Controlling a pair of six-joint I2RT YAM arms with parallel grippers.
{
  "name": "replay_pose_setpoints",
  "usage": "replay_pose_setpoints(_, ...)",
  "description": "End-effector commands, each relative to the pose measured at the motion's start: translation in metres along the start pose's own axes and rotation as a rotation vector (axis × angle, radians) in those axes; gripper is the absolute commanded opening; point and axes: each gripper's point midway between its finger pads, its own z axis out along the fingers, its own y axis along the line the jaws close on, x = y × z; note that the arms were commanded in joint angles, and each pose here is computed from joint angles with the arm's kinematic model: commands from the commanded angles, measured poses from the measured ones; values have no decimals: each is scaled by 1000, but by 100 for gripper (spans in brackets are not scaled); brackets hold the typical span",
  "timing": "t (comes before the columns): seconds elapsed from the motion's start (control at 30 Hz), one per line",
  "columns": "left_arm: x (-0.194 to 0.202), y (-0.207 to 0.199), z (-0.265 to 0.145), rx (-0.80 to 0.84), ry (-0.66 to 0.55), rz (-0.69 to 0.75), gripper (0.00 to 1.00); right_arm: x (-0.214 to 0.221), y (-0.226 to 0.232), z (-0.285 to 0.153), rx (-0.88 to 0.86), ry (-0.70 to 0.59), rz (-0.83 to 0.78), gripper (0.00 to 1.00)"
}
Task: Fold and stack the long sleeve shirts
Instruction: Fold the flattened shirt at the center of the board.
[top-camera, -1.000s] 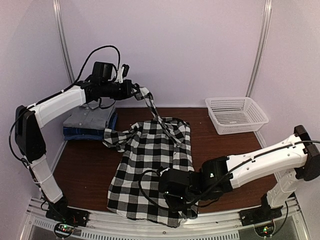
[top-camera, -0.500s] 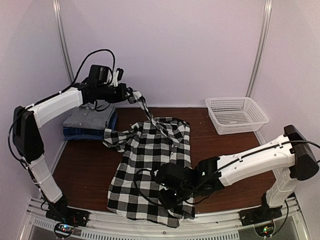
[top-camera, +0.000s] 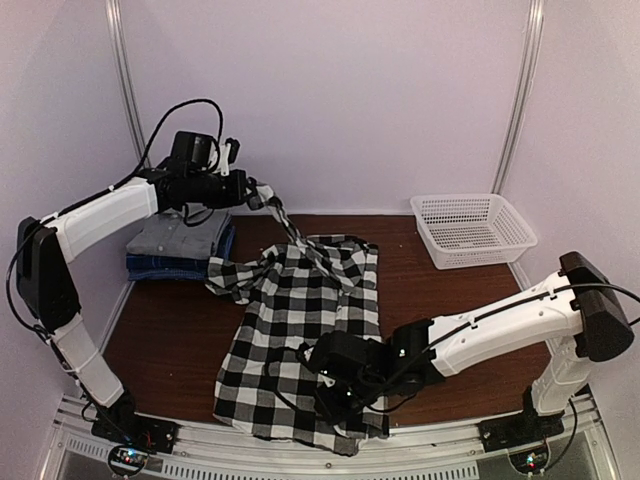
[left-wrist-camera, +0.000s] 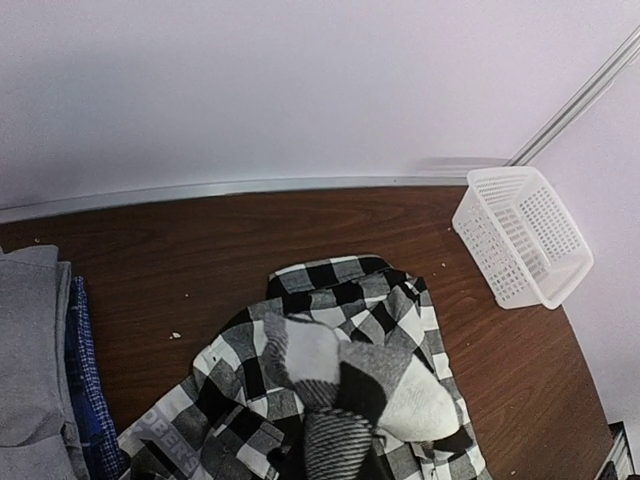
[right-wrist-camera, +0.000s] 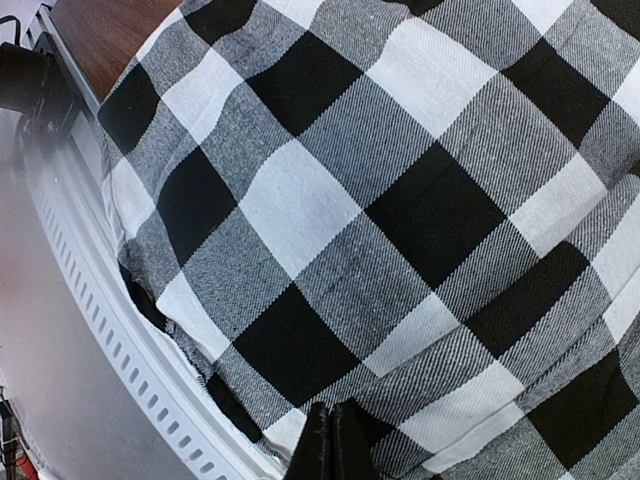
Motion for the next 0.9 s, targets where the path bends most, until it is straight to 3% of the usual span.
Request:
replay_pose_setpoints(0.0,-8,5,-7,-28,-34,18,0,5,-2,6,-12,13,-10,0)
replay_pose_setpoints(0.57,-12,16,-27,-103,-93,4,0,9,-5,6,-30,14,5,0)
replay_pose_setpoints(0.87,0,21,-13,-102,-56,-5,0,-1,0,6,-50,-15,13,0)
